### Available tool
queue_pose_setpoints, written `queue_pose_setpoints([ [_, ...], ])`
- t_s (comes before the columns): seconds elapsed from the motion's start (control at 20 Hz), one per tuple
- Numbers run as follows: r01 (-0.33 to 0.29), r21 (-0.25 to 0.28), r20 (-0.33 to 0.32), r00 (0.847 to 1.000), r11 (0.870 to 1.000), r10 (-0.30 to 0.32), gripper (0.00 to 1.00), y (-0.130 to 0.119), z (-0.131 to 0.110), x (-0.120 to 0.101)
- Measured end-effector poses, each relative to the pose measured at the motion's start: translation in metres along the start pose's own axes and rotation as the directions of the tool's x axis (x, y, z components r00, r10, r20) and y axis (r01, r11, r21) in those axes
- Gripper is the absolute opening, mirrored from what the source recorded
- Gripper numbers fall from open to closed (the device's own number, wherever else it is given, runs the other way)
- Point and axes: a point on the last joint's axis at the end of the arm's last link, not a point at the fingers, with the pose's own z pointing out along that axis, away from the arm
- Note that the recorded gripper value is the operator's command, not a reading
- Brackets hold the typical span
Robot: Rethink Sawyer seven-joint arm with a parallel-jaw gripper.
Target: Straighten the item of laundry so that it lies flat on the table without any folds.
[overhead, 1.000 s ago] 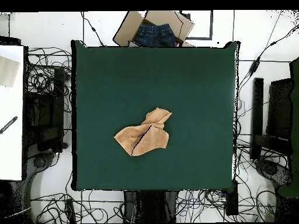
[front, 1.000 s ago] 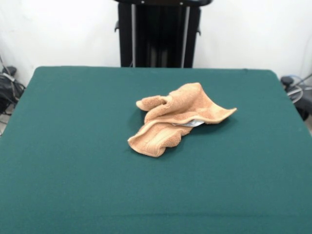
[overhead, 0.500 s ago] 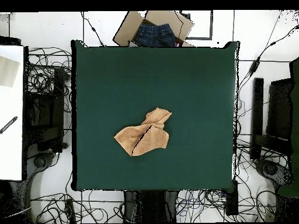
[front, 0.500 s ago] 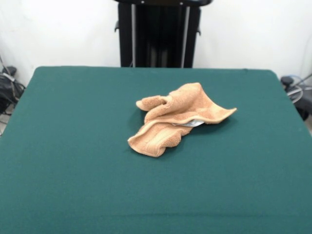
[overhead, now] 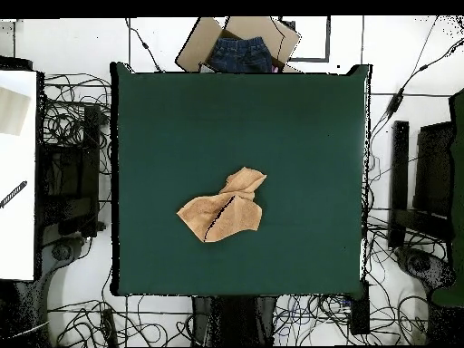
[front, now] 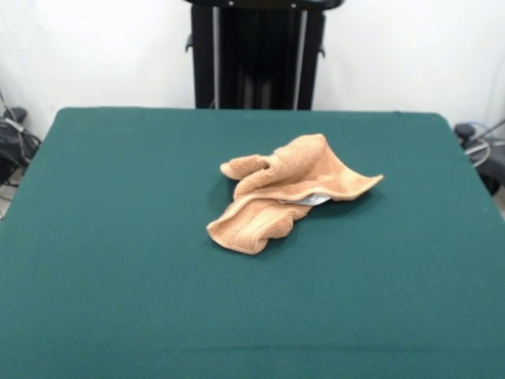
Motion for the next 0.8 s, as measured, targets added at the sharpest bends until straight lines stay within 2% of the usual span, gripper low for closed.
queue_pose_setpoints([
  [0.2,-0.042,0.002,0.064,0.997,0.999,0.041,1.00,-0.013,0.039,0.021],
  [0.3,-0.053,0.011,0.087,0.995,0.999,0.052,1.00,-0.013,0.050,0.026],
  [0.35,-0.061,0.024,0.114,0.992,0.998,0.058,1.00,-0.011,0.062,0.031],
  [0.5,-0.062,0.045,0.132,0.990,0.997,0.055,1.00,-0.001,0.072,0.033],
  [0.75,-0.056,0.073,0.123,0.991,0.996,0.047,1.00,0.025,0.081,0.033],
  [0.8,-0.067,0.093,0.110,0.992,0.993,0.057,1.00,0.037,0.083,0.033],
])
